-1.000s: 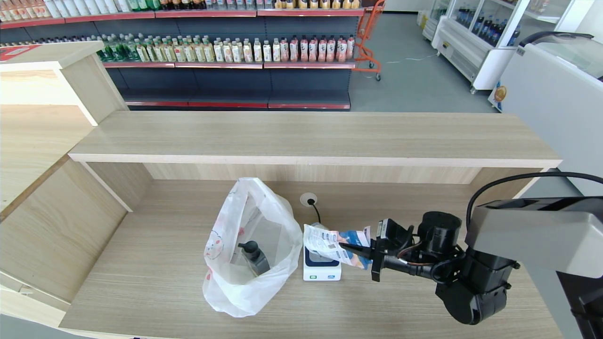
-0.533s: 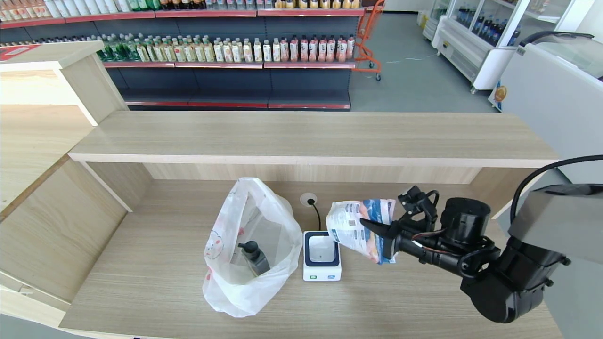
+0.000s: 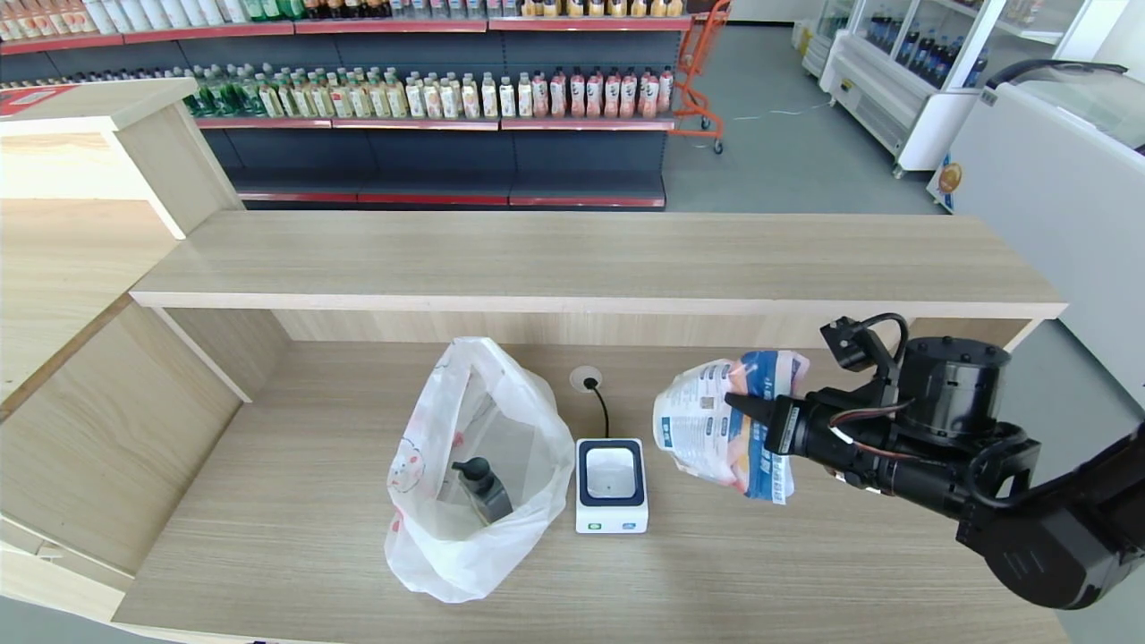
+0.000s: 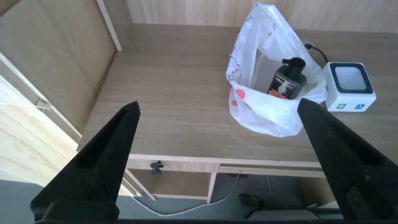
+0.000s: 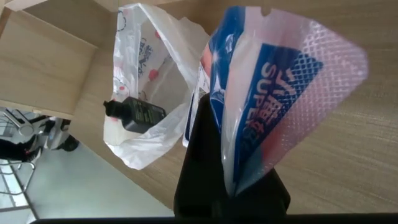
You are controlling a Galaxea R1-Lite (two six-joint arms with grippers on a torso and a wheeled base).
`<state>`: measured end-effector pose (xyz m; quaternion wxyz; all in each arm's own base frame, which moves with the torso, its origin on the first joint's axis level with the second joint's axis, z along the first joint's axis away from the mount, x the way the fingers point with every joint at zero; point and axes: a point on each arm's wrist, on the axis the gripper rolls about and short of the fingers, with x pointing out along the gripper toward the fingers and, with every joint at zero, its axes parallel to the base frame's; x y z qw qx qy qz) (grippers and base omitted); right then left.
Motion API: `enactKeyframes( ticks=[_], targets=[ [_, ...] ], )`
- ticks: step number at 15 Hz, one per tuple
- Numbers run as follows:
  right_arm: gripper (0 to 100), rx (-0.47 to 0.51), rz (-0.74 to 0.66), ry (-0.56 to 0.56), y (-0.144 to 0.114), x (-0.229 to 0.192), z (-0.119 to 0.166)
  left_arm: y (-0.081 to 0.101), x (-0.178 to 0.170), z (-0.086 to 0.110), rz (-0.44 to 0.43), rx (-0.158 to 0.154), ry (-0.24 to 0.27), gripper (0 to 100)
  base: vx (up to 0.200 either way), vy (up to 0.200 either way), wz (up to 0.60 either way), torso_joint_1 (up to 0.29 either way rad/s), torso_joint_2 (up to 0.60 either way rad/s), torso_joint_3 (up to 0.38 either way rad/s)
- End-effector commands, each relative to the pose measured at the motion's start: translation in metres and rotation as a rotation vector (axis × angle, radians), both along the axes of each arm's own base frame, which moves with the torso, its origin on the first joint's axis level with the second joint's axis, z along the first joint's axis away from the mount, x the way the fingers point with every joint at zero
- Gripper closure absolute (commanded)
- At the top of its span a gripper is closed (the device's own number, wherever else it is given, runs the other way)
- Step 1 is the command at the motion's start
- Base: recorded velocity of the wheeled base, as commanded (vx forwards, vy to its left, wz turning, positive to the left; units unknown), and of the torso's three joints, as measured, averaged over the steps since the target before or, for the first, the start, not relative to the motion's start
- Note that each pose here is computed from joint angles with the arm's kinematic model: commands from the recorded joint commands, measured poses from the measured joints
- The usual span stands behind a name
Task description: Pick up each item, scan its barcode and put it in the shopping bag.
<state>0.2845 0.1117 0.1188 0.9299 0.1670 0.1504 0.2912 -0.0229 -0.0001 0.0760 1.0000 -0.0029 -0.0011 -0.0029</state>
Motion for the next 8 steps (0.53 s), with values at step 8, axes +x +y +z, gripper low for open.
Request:
enactKeyframes(
  ticks=[8],
  targets=[
    [100,0.042,-0.004,0.038,-0.0037,-0.0111,0.0078,0.0,0.0,0.0,0.0,-0.005,-0.001,0,0.0,0.075,0.0,0.0,0.0,0.001]
  ],
)
